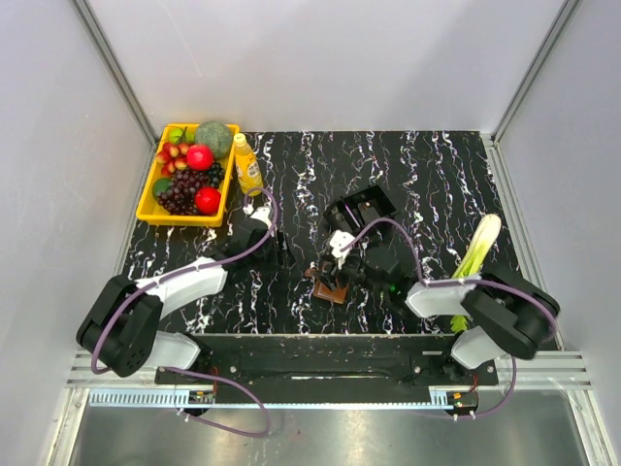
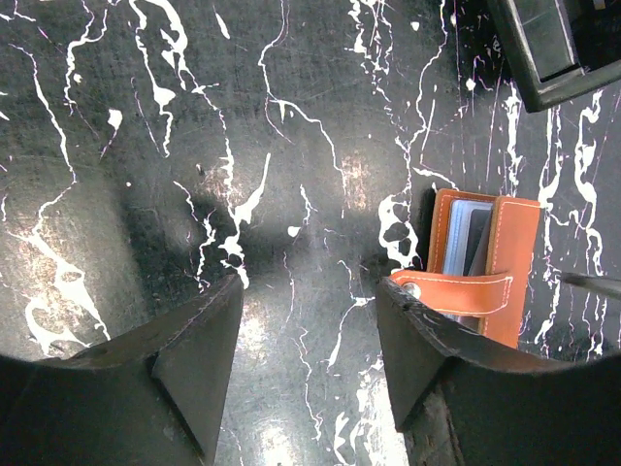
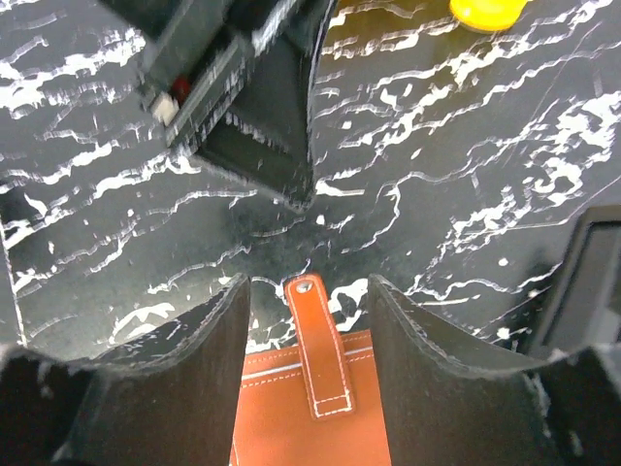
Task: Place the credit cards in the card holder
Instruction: Close the card holder at the center of the board.
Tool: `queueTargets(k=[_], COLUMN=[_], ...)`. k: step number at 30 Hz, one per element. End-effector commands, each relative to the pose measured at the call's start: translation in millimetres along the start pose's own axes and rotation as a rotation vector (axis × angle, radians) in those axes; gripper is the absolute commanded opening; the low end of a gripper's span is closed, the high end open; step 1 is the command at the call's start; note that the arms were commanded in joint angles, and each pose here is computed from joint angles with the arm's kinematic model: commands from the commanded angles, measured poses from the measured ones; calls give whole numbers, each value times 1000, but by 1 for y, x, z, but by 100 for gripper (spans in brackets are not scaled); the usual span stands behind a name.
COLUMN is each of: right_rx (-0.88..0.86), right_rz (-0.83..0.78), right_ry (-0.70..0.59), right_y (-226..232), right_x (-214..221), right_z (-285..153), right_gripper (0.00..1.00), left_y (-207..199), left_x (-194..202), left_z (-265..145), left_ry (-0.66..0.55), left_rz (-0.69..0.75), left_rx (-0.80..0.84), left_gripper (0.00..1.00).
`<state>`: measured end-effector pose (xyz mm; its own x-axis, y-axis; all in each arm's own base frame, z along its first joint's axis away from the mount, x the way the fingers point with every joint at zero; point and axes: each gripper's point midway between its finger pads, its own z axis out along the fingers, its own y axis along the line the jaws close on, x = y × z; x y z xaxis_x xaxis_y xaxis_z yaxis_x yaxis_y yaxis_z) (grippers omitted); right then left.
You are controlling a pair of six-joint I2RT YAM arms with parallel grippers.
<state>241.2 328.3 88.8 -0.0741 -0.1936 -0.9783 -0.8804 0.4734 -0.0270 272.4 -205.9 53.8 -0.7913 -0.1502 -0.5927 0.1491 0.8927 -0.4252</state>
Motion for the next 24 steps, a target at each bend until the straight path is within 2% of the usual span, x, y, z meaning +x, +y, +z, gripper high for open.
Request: queueTargets(k=[1,5,8,11,14,15,16,18,24], right_rx=[74,320,451,424,385,356,365,335,385], right_rz=[10,202,357,488,634,658,701,721,717], right_ry=[-75,-52,95,282,454,484,505,535,548], right_y=[-13,-46,-54,-34,-9,-1,2,11,3], right_x=[-62,-71,-52,-29,7,15,24,34,42], right_z=[-11,-38,-57,-62,-63,-62,-60,-58,-43], right_gripper=[57,50,48,50,41,35,29,25,24], left_y=[-8,-16,-25,-38,-37,-34,-34,-33,-32], left_x=[-12,-14,-13,-6,2,5,5,5,18], left_z=[-7,-8,-7,-8,-6,-5,-5,-4,-4], left_ry=[-47,-43,-24,-8,9,15,12,14,43], left_rz=[-5,4,-1,-30,-44,-44,-44,-40,-47], left_rx=[35,74,114,198,214,206,202,197,209], left_gripper=[61,61,62,62,62,62,62,62,62])
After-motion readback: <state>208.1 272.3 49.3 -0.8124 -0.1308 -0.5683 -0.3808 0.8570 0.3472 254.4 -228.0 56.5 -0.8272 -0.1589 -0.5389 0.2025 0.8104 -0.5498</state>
